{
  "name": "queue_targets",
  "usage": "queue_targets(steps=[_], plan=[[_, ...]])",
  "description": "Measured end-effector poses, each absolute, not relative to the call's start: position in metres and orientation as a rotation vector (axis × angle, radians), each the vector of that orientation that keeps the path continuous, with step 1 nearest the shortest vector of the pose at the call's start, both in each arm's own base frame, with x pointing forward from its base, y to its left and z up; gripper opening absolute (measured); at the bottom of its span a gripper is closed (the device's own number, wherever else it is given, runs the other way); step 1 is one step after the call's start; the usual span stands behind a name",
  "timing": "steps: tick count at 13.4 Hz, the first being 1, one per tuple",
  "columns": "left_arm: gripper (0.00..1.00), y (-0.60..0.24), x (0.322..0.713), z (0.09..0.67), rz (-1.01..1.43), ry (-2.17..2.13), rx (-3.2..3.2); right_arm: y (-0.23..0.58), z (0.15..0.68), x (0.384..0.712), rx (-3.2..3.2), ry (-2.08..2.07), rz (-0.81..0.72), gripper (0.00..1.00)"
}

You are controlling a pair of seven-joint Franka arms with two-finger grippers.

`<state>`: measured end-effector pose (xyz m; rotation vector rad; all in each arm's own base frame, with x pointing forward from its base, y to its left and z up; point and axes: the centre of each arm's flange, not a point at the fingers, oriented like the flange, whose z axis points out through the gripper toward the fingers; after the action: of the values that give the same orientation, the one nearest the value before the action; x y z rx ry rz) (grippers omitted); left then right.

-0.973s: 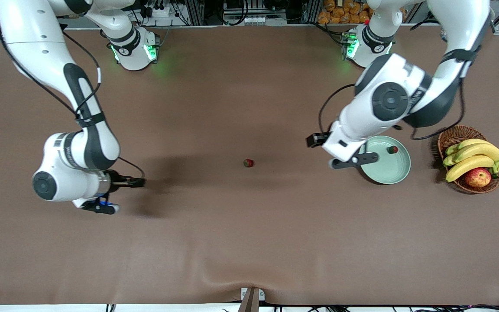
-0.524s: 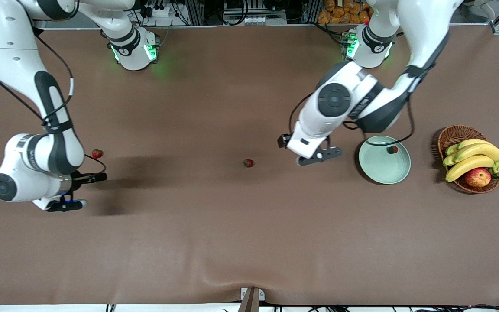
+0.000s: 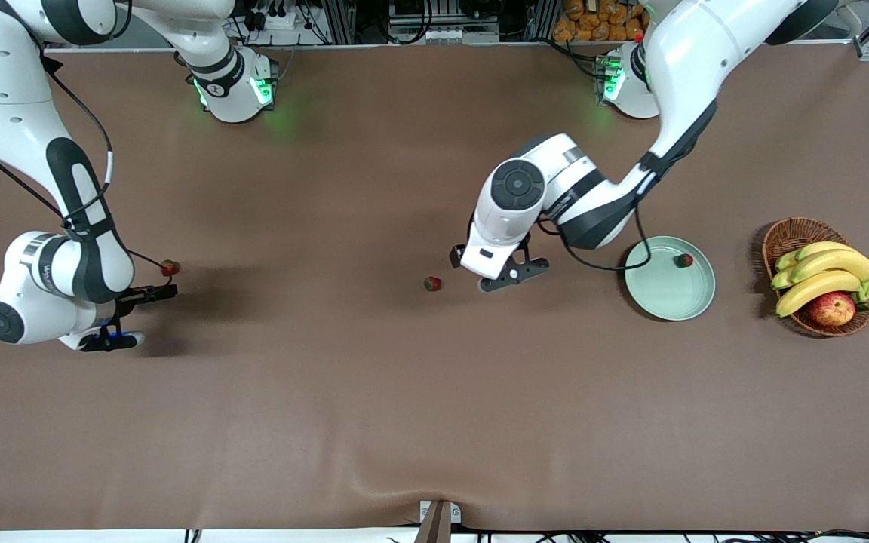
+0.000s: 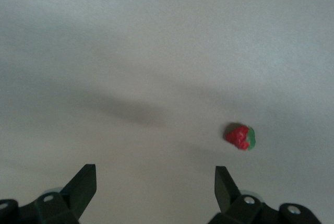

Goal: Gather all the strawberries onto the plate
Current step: 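Grasp the middle strawberry with the left gripper while the right gripper grasps another, then carry the strawberry onto the green plate and open the left gripper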

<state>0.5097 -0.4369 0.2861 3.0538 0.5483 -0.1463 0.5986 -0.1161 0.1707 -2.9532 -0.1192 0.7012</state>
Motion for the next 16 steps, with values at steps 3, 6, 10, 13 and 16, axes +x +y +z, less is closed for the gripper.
queue_targets(steps=[3, 6, 10, 13, 16], plan=[[1.0, -0.46, 0.502, 0.256, -0.096, 0.611, 3.01, -0.115, 0.167, 0.59, -2.923, -0.116, 0.773, 0.95], [1.0, -0.499, 0.492, 0.244, -0.04, 0.692, 2.981, -0.115, 0.166, 0.585, -2.905, -0.114, 0.814, 0.74], [1.0, -0.529, 0.494, 0.217, 0.042, 0.789, 2.984, -0.114, 0.162, 0.579, -2.887, -0.112, 0.855, 0.5], [0.94, -0.529, 0.498, 0.198, 0.061, 0.831, 2.97, -0.115, 0.16, 0.577, -2.88, -0.11, 0.87, 0.5], [0.89, -0.53, 0.497, 0.187, 0.055, 0.831, 2.977, -0.116, 0.151, 0.568, -2.87, -0.101, 0.896, 0.47]])
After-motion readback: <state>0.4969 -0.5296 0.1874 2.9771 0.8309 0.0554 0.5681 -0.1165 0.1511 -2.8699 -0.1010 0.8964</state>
